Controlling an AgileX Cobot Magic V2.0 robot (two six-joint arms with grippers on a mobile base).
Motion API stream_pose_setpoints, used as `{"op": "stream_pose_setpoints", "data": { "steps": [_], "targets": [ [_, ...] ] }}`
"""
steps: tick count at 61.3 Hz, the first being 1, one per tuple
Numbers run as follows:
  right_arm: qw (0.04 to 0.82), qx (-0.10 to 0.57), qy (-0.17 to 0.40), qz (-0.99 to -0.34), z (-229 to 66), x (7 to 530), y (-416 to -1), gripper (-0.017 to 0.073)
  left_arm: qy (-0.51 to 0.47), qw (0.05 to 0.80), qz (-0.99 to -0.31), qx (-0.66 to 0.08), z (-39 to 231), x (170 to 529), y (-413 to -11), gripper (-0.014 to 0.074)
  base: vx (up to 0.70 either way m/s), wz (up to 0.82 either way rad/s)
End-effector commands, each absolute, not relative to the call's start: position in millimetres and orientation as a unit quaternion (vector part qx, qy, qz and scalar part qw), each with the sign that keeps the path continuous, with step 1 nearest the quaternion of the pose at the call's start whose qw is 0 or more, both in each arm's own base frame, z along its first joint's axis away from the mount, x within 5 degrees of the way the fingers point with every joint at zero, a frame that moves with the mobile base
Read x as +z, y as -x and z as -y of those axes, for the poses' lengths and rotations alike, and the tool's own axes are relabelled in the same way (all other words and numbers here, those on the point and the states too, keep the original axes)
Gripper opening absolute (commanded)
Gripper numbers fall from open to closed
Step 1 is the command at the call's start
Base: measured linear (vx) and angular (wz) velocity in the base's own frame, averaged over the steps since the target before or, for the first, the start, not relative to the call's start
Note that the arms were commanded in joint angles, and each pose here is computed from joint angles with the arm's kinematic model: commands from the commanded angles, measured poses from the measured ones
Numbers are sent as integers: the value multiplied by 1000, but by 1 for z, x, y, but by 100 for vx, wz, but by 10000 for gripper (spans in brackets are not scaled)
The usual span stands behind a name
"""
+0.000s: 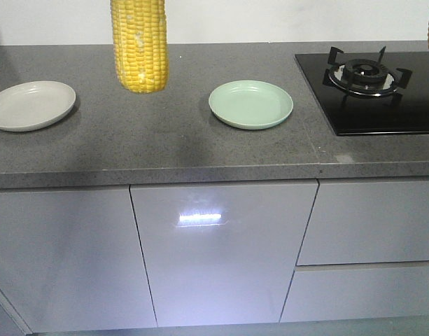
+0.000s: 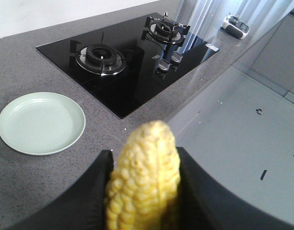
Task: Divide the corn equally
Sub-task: 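Drive the base closer to the empty cream and green plates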
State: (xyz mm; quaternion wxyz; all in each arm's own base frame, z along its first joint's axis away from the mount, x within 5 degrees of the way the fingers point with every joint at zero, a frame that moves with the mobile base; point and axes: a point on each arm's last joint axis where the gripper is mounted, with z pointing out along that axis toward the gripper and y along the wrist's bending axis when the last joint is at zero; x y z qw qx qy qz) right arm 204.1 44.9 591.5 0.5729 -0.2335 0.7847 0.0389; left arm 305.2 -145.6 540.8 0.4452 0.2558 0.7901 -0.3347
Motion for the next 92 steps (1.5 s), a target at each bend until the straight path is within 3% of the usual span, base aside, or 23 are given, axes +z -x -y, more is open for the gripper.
{"op": "stream_pose_setpoints", "data": {
  "steps": [1, 92],
  "targets": [
    [593, 35, 232, -770, -43, 600, -195, -4, -259, 480, -760, -354, 141, 564, -283, -6, 10, 4],
    [593, 35, 232, -770, -43, 600, -195, -4, -259, 480, -760, -354, 141, 564, -283, -6, 9, 5]
  ]
}}
